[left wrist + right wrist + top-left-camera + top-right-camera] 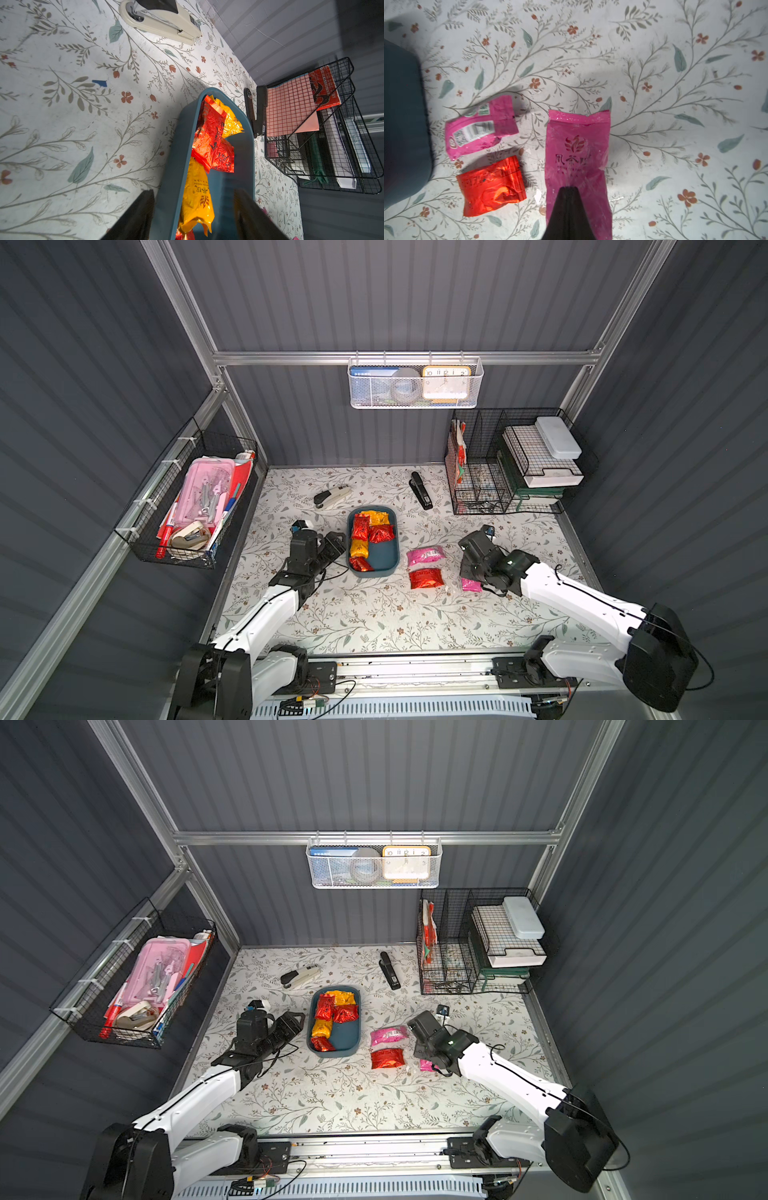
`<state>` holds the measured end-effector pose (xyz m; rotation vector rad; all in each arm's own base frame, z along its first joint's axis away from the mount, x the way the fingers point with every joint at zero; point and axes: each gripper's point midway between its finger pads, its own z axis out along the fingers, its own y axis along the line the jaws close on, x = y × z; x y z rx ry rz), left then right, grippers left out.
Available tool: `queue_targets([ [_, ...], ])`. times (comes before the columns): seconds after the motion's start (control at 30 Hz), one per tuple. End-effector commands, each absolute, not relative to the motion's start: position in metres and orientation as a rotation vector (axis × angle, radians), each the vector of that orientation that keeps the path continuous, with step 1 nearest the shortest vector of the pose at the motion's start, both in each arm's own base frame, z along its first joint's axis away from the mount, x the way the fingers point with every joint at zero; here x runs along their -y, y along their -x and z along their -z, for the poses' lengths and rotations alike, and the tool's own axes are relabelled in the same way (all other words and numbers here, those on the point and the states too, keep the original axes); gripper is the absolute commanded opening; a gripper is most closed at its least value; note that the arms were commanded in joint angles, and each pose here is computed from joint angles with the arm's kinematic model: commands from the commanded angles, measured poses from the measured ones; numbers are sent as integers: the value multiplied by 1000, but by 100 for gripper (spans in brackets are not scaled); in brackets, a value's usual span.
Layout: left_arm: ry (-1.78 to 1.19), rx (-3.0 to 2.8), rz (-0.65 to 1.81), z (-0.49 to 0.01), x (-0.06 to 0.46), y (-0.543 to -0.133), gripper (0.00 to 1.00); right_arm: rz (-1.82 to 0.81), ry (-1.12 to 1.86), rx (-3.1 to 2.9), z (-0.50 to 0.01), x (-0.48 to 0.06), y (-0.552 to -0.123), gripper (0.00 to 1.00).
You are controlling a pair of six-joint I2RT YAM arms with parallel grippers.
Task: Take the tea bags out of the storage box
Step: Place the tea bag at the center of the board.
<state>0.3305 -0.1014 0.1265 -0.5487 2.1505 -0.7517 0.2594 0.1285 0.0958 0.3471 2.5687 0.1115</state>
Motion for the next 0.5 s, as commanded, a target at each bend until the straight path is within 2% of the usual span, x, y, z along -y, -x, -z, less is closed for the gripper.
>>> queue_targets([
  [0.0,519,-2140,750,-131,102,-332,66,-161,-349,-2568,-94,-138,-268,0],
  [0.47,497,-2140,757,-134,104,-332,66,-131,-332,-2650,-64,-138,-275,0],
])
